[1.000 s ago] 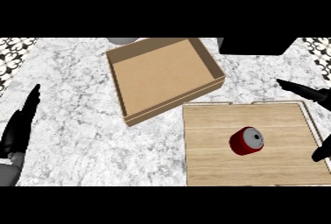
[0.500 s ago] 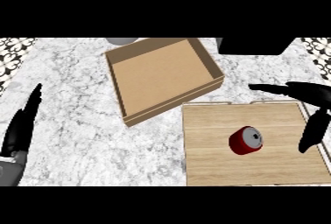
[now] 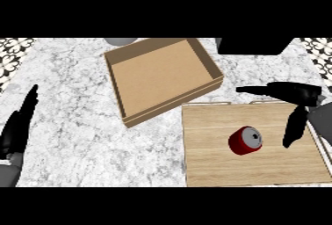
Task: Pick the can from the tray and place it in the cardboard box
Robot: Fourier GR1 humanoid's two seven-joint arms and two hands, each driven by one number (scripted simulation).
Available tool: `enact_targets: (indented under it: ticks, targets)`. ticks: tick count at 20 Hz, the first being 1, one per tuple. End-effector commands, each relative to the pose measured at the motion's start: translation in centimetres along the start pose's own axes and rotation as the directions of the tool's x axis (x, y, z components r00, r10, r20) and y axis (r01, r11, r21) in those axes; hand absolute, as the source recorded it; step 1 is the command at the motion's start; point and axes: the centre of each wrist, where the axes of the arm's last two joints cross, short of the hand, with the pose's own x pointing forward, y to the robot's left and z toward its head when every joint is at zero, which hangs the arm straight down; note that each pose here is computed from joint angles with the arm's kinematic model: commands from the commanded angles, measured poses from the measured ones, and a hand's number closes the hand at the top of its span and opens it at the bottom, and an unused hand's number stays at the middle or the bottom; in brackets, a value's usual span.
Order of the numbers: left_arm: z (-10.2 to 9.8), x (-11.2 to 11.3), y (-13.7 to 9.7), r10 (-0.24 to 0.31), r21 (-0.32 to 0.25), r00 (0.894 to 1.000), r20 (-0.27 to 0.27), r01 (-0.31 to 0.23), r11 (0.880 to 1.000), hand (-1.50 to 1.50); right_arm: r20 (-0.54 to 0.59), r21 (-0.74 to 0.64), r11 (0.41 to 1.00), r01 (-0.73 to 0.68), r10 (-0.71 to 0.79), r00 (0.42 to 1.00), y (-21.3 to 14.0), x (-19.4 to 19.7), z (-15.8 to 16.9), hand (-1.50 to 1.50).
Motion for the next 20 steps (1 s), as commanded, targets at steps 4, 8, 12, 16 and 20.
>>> enact_targets:
  ticks: [4, 8, 12, 16, 20]
  targets:
    - [0.9, -0.7, -0.2, 0.006, 0.002, 1.000, -0.022, -0.006, 1.000, 0.00, 0.008, 0.054, 0.999, -0.003, 0.002, 1.000, 0.6, 1.7, -1.5, -1.50]
    - [1.5, -1.3, 0.6, -0.011, 0.010, 1.000, -0.010, 0.011, 1.000, 0.00, 0.057, 0.062, 0.998, 0.018, -0.021, 0.998, 0.1, 2.4, -1.1, -1.50]
    - [-0.1, -1.2, -0.5, 0.005, 0.013, 1.000, 0.001, -0.005, 1.000, 0.00, 0.130, 0.077, 0.996, 0.035, -0.045, 0.990, 0.8, 1.9, -0.1, -1.50]
    - [0.4, -0.8, 0.4, 0.016, -0.001, 1.000, 0.001, -0.016, 1.000, 0.00, 0.176, 0.056, 0.997, 0.046, -0.055, 0.983, -1.0, 3.7, 1.0, -1.50]
    - [1.5, -1.1, 2.7, -0.004, -0.002, 1.000, -0.005, 0.004, 1.000, 0.00, 0.128, 0.073, 0.997, 0.011, -0.020, 0.992, 2.3, 4.9, -0.9, -1.50]
